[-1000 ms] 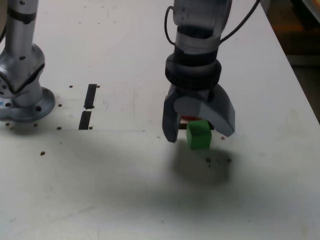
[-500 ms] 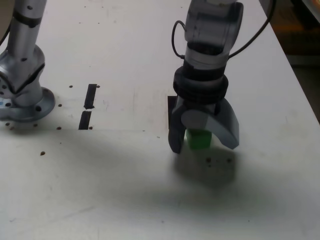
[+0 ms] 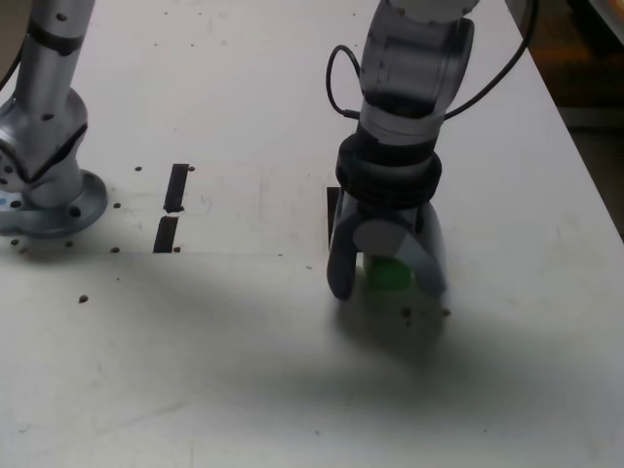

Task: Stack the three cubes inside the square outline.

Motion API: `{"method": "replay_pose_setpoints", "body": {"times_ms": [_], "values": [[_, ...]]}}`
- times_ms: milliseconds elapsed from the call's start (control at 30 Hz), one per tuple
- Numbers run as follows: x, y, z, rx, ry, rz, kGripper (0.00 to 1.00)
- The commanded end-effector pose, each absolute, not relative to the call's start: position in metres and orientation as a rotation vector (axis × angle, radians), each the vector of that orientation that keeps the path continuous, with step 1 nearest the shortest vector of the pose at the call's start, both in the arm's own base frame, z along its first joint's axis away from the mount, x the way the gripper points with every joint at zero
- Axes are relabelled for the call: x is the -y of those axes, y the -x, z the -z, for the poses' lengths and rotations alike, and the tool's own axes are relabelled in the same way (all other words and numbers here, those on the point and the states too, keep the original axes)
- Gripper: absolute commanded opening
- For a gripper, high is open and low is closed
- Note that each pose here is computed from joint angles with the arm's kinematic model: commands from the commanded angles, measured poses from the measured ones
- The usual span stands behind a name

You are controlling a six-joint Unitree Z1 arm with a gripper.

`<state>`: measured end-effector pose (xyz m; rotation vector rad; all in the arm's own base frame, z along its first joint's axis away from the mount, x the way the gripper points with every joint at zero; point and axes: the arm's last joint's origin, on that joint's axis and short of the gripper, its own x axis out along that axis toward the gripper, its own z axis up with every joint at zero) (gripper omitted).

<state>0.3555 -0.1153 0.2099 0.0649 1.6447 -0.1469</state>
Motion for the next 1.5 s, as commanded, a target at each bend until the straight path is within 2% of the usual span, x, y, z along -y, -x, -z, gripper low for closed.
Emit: {"method": "replay_pose_setpoints", "body": {"times_ms": [0,167,400,600,700,1033,1200,1333,1467], "values": [[0.116,-0.357,-0.209,-1.636,-0.065,0.132,0.52],[0.116,-0.361,-0.208,-1.591,-0.06,0.11,0.33],[0.118,-0.358,-0.205,-1.586,-0.051,0.12,0.29],[0.126,-0.349,-0.216,-1.577,-0.064,0.126,0.26],[0.133,-0.342,-0.23,-1.564,-0.087,0.138,0.26],[0.147,-0.308,-0.307,-1.529,-0.2,0.142,0.26],[0.132,-0.297,-0.339,-1.486,-0.228,0.135,0.26],[0.11,-0.295,-0.354,-1.462,-0.241,0.146,0.27],[0.089,-0.299,-0.354,-1.475,-0.255,0.172,0.3]]}}
